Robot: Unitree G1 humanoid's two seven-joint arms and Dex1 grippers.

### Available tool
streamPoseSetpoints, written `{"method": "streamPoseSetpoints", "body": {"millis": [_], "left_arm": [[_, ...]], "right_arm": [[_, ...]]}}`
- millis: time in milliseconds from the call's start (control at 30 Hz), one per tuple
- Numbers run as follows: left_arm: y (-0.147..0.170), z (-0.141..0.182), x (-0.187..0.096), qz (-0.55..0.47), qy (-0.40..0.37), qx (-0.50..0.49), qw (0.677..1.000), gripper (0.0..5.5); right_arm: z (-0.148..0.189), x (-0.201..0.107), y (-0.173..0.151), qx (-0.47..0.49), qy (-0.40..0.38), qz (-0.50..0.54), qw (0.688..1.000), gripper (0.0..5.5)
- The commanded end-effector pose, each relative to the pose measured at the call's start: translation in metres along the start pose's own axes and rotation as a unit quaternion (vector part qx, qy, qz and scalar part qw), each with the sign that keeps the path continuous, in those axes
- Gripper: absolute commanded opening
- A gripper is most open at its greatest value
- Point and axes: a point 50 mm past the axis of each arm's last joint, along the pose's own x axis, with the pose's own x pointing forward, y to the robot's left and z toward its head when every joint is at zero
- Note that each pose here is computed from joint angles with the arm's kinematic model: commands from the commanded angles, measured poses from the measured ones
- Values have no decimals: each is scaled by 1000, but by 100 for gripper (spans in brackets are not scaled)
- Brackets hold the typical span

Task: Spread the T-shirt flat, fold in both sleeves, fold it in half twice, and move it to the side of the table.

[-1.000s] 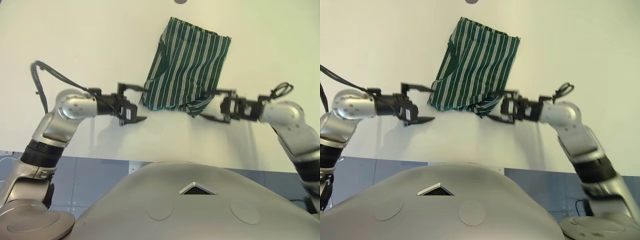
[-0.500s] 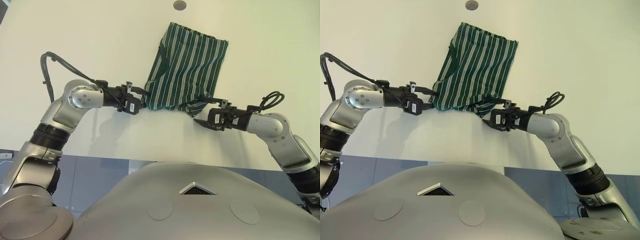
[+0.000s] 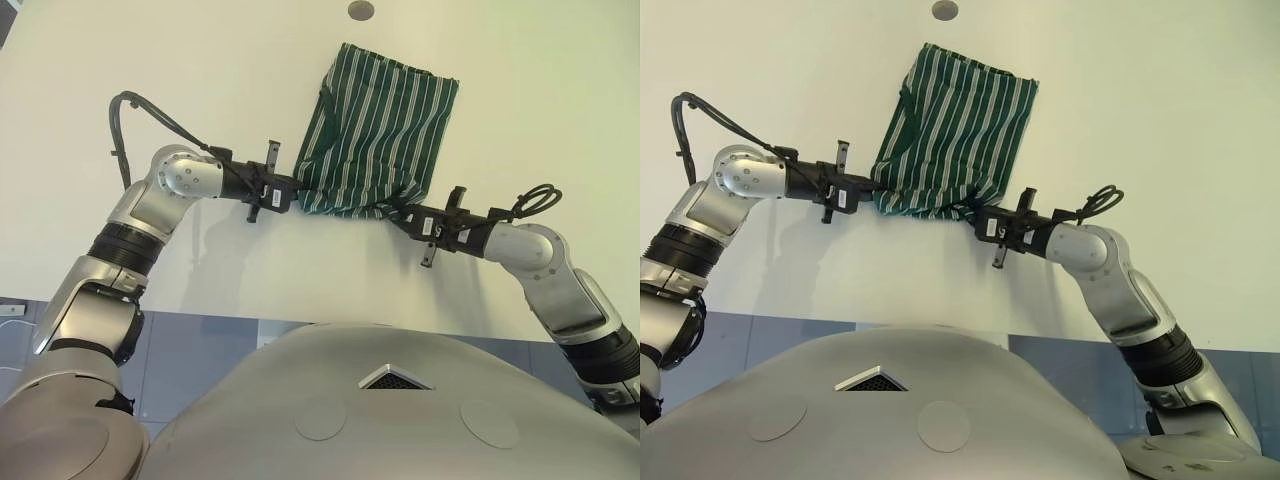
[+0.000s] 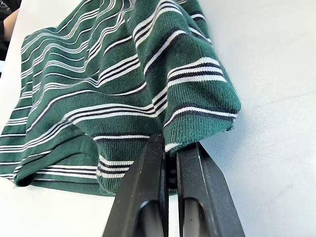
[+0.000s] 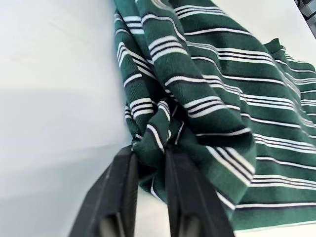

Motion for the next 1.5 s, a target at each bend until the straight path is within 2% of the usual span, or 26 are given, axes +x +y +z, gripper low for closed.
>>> {"method": "streamPoseSetpoints", "body": {"millis": [33,167,300,433,500,567,667,800,833,867,967,1100,1133,1200,1300,1367,1400,1467,1500], "left_arm": [[-10,9,-13,-59,-22,-114,991,0],[2,63,-57,-86,-67,-163,981,0],[3,94,-60,-119,-69,-170,976,0],[62,78,-29,-36,-43,-133,990,0],[101,69,-12,15,-55,-152,987,0],[124,59,4,33,-59,-177,982,0],[124,41,26,22,-47,-205,977,0],[119,19,46,37,-2,-216,976,0],[122,15,48,62,16,-218,974,37],[126,12,50,87,26,-226,970,49],[142,9,47,174,-1,-301,938,116],[154,-5,22,278,-55,-408,868,181],[158,-11,5,325,-78,-434,837,197],[163,-19,-19,385,-108,-455,796,236],[160,-17,-46,443,-166,-436,766,286],[150,-10,-55,467,-205,-431,744,296],[141,-7,-57,481,-221,-438,727,296],[120,-4,-57,499,-225,-451,705,296],[108,-6,-56,508,-213,-456,699,296]], "right_arm": [[5,-14,11,48,-49,38,997,12],[29,-53,5,110,-121,148,975,8],[37,-82,-21,146,-128,175,965,8],[23,-84,-51,190,-119,98,970,8],[8,-73,-67,214,-98,59,970,8],[-5,-65,-83,234,-79,22,969,8],[-16,-52,-103,248,-52,-28,967,8],[-27,-36,-112,269,-21,-85,959,8],[-32,-34,-114,272,-2,-106,957,46],[-36,-33,-114,267,13,-121,956,61],[-29,-25,-121,222,3,-177,959,132],[-17,-24,-147,153,-39,-265,951,208],[-2,-14,-148,146,-86,-244,955,227],[19,6,-141,150,-150,-185,960,253],[16,51,-115,190,-159,-23,969,253],[-8,69,-107,251,-107,40,961,253],[-31,73,-110,295,-58,25,953,253],[-78,60,-117,411,-15,-69,909,253],[-107,38,-120,474,-17,-168,864,253]]}}
